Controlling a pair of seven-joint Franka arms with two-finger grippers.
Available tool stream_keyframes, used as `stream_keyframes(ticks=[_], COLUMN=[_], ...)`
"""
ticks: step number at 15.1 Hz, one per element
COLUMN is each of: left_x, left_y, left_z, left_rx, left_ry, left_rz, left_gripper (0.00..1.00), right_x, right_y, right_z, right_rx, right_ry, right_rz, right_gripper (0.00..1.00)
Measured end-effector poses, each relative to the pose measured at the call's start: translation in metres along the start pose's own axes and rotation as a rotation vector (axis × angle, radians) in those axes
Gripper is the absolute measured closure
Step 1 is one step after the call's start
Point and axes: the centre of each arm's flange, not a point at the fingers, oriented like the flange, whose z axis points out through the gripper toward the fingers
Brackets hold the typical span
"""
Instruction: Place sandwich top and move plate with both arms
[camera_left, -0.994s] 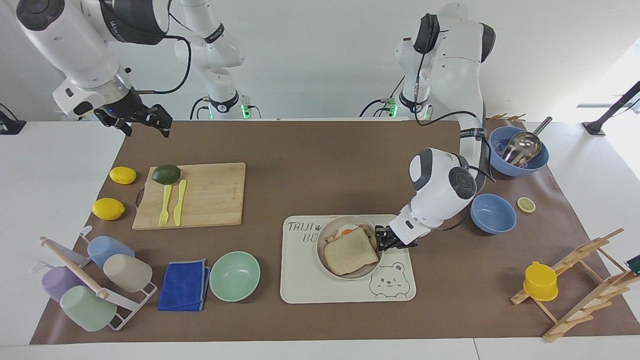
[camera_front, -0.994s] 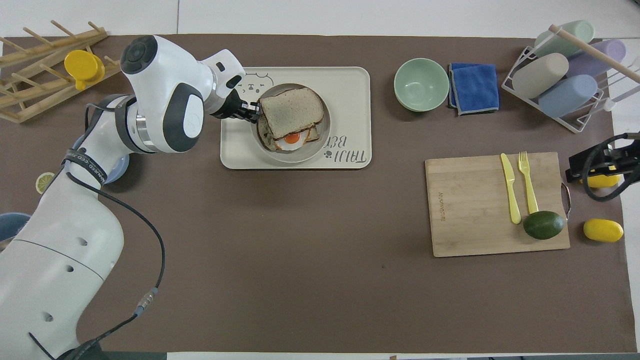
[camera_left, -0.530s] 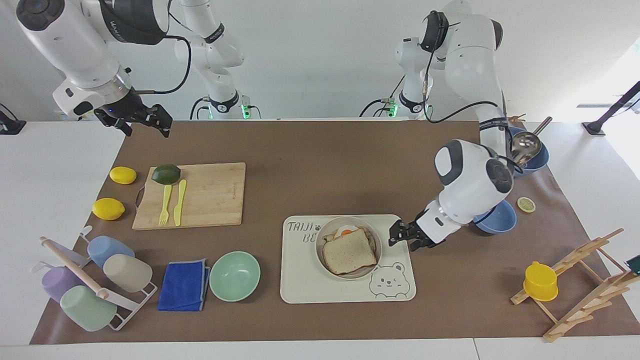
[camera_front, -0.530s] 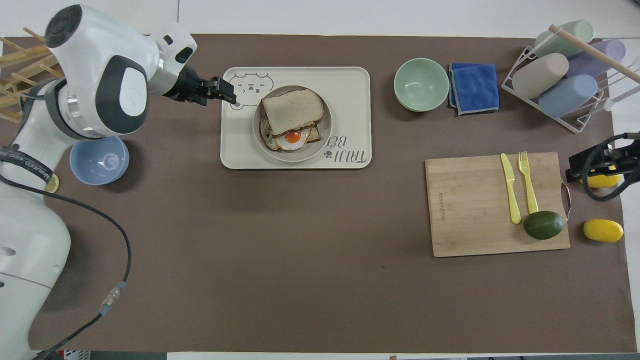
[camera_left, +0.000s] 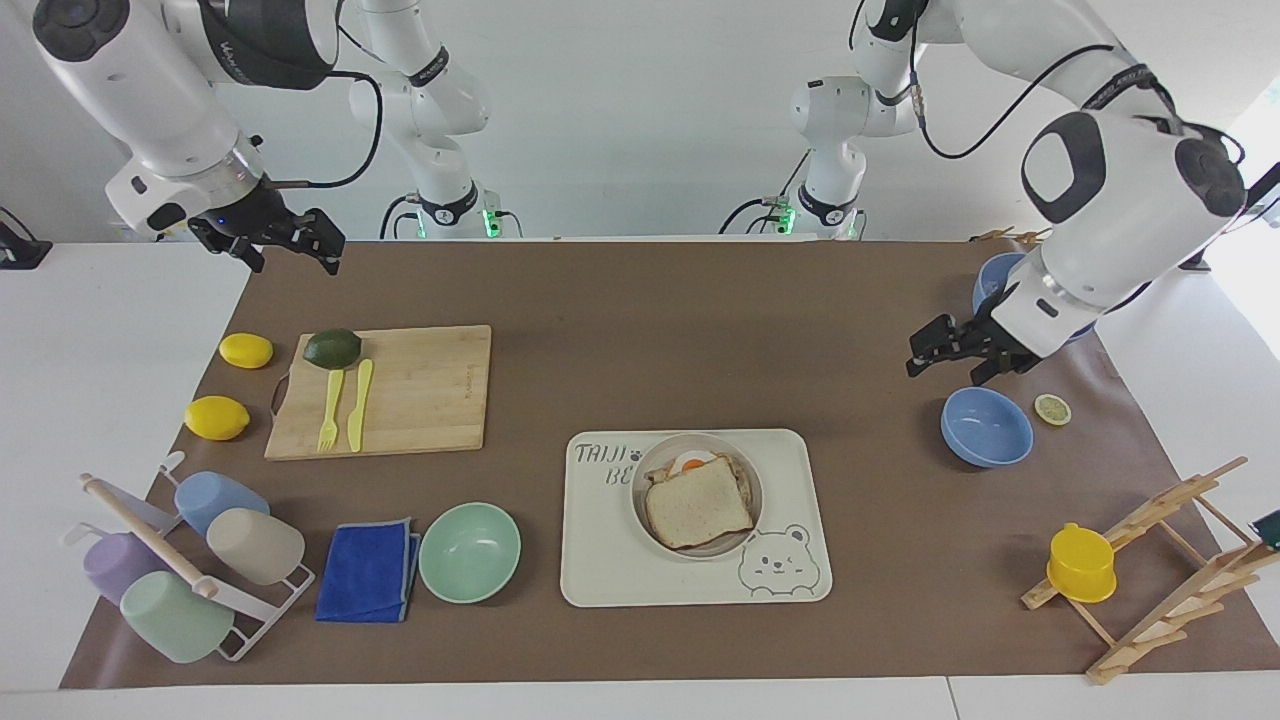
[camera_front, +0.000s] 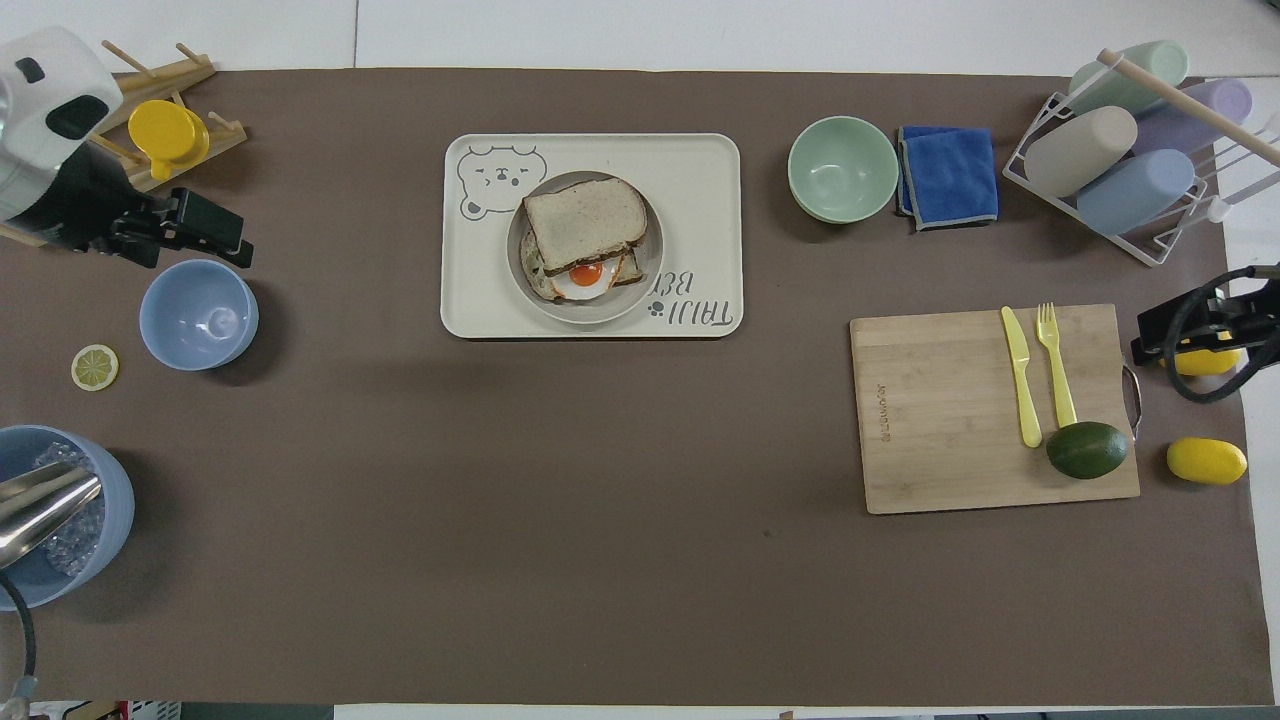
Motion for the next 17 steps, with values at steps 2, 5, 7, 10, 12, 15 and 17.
stream_keyframes(ticks=[2, 5, 7, 10, 12, 15, 17], left_x=[-0.031, -0.074, -0.095, -0.095, -0.093, -0.089, -0.087], left_y=[-0.001, -0.001, 0.001, 0.004, 0.007, 0.005, 0.006], left_z=[-0.022, -0.030, -0.025, -0.024, -0.029, -0.033, -0.028], left_rx=[0.067, 0.101, 0.104, 0.106, 0.105, 0.104, 0.105], left_ry=[-0.021, -0.034, -0.042, -0.002, 0.013, 0.020, 0.008], left_rz=[-0.006, -0.014, -0.024, -0.059, -0.065, -0.069, -0.066], left_gripper=[0.00, 0.00, 0.00, 0.00, 0.00, 0.00, 0.00], right_x=[0.000, 0.000, 0.000, 0.000, 0.000, 0.000, 0.000], right_y=[0.000, 0.000, 0.000, 0.000, 0.000, 0.000, 0.000], right_z=[0.000, 0.000, 0.000, 0.000, 0.000, 0.000, 0.000], right_rx=[0.000, 0.000, 0.000, 0.000, 0.000, 0.000, 0.000], right_ry=[0.000, 0.000, 0.000, 0.000, 0.000, 0.000, 0.000], right_rz=[0.000, 0.000, 0.000, 0.000, 0.000, 0.000, 0.000], right_gripper=[0.00, 0.00, 0.00, 0.00, 0.00, 0.00, 0.00])
